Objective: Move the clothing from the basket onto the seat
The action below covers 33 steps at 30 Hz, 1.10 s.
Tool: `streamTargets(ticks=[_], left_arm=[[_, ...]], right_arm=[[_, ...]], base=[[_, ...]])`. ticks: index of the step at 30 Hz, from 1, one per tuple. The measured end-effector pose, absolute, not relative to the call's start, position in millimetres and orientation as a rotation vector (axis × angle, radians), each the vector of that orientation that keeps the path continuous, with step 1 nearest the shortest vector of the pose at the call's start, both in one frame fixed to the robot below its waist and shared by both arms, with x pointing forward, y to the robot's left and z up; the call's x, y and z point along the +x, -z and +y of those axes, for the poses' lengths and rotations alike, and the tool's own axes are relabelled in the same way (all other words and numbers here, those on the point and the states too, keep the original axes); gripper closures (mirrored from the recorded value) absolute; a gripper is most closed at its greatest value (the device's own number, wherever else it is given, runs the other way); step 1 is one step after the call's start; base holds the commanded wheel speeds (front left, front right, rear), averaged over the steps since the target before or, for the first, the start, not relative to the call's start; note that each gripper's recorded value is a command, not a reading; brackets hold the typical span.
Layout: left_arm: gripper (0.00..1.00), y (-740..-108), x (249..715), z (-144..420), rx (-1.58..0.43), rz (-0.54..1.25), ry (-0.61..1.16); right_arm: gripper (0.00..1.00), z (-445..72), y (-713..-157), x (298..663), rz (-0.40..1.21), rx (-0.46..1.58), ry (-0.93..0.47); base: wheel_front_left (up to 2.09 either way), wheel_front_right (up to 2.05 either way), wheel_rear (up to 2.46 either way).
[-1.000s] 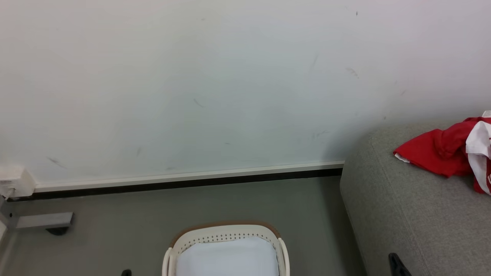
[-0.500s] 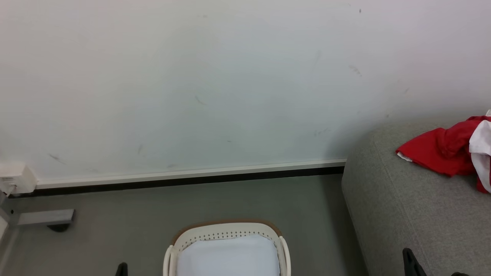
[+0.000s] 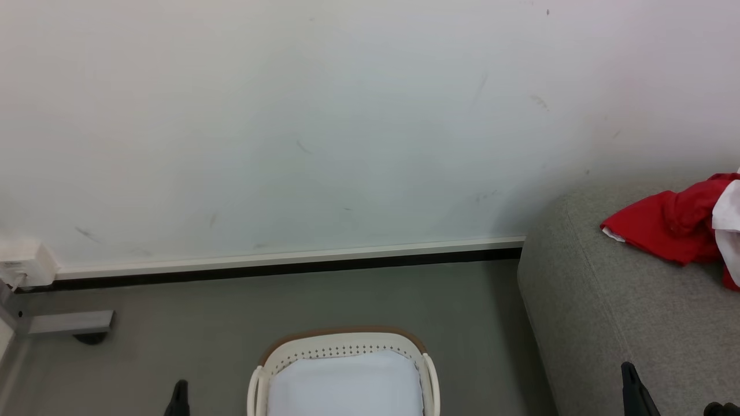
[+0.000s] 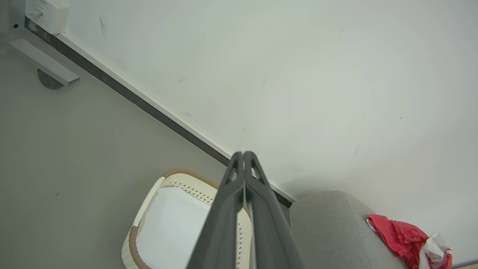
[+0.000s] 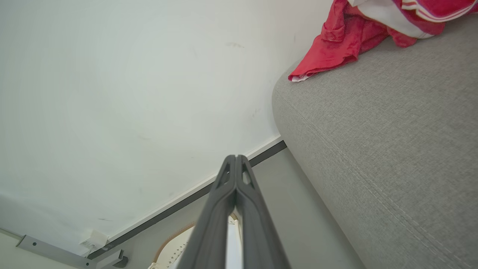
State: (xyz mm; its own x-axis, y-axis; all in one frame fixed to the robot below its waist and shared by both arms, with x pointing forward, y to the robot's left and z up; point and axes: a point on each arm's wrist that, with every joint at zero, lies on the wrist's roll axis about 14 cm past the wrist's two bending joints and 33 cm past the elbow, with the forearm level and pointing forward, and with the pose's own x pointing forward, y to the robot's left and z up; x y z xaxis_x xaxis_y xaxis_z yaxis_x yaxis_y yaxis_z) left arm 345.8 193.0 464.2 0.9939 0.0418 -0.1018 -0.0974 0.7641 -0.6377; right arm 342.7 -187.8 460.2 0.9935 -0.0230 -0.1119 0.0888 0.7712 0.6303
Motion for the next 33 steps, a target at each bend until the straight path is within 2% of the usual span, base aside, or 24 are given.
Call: streamTargets(ticks=[33], left_arm=[[1.00, -478.7, 365.1, 195.4, -1.089, 0.063, -0.079]], right_arm=[[1.00, -196.1, -476.9, 361.7, 0.067, 1.084, 0.081]], base=[[0.00, 0.00, 0.00]])
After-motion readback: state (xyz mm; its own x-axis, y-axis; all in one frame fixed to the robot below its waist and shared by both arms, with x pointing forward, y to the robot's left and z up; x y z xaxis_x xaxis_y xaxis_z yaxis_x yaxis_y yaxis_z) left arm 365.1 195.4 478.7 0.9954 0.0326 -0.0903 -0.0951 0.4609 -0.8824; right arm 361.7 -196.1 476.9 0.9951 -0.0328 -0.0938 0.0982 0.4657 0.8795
